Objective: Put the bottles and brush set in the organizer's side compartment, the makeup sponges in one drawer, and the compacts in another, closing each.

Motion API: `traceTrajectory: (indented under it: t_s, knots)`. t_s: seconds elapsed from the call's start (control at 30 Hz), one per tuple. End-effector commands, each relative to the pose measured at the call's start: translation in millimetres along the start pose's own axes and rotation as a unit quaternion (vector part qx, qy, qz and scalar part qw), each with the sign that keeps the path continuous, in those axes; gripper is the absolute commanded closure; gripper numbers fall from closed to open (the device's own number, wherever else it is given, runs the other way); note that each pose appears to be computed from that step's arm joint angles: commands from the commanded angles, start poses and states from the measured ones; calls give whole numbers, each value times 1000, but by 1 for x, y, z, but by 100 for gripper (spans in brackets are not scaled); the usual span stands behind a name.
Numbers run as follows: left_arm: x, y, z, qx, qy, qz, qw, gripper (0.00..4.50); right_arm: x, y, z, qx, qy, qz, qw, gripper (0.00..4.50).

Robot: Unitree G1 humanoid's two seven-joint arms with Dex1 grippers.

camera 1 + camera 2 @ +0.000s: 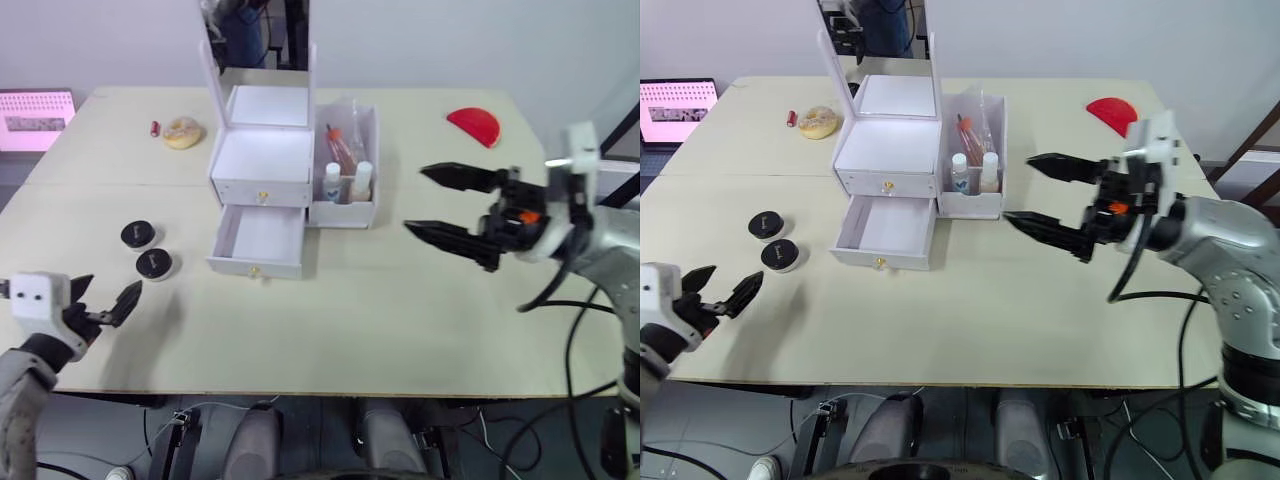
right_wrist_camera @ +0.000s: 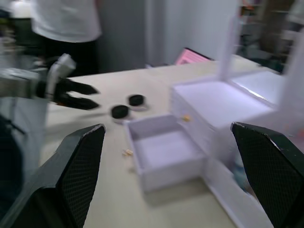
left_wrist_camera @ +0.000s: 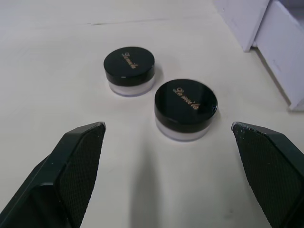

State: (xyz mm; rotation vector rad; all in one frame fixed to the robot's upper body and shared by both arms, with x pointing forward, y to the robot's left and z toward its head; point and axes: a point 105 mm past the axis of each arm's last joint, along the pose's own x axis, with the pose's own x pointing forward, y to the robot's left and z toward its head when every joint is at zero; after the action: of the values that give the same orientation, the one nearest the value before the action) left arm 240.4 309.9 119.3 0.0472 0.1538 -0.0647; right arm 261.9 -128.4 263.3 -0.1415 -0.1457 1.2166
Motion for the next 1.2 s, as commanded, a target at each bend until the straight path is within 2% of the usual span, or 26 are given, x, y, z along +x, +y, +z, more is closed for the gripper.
traceTrajectory:
  t_s: [0.03,0.23,0.4,0.73,0.97,1.2]
  knots:
    - [7,-16,7,9,-10,-1,1000,2,9,4,5,-15,-11,29,999,0]
    - [28,-14,-5,14,11,60,998,2,15,6,-4,-14,-2,41,999,0]
    - [43,-17,-6,19,11,84,996,2,16,9,3,-25,-21,50,998,0]
    - [66,-19,-24,3,45,95,994,2,19,11,5,-33,-28,43,998,0]
    - [72,-29,-17,-12,55,80,995,2,17,13,3,-32,-19,39,999,0]
    - [62,-31,-1,-49,148,92,984,2,19,16,7,-33,-21,40,998,0]
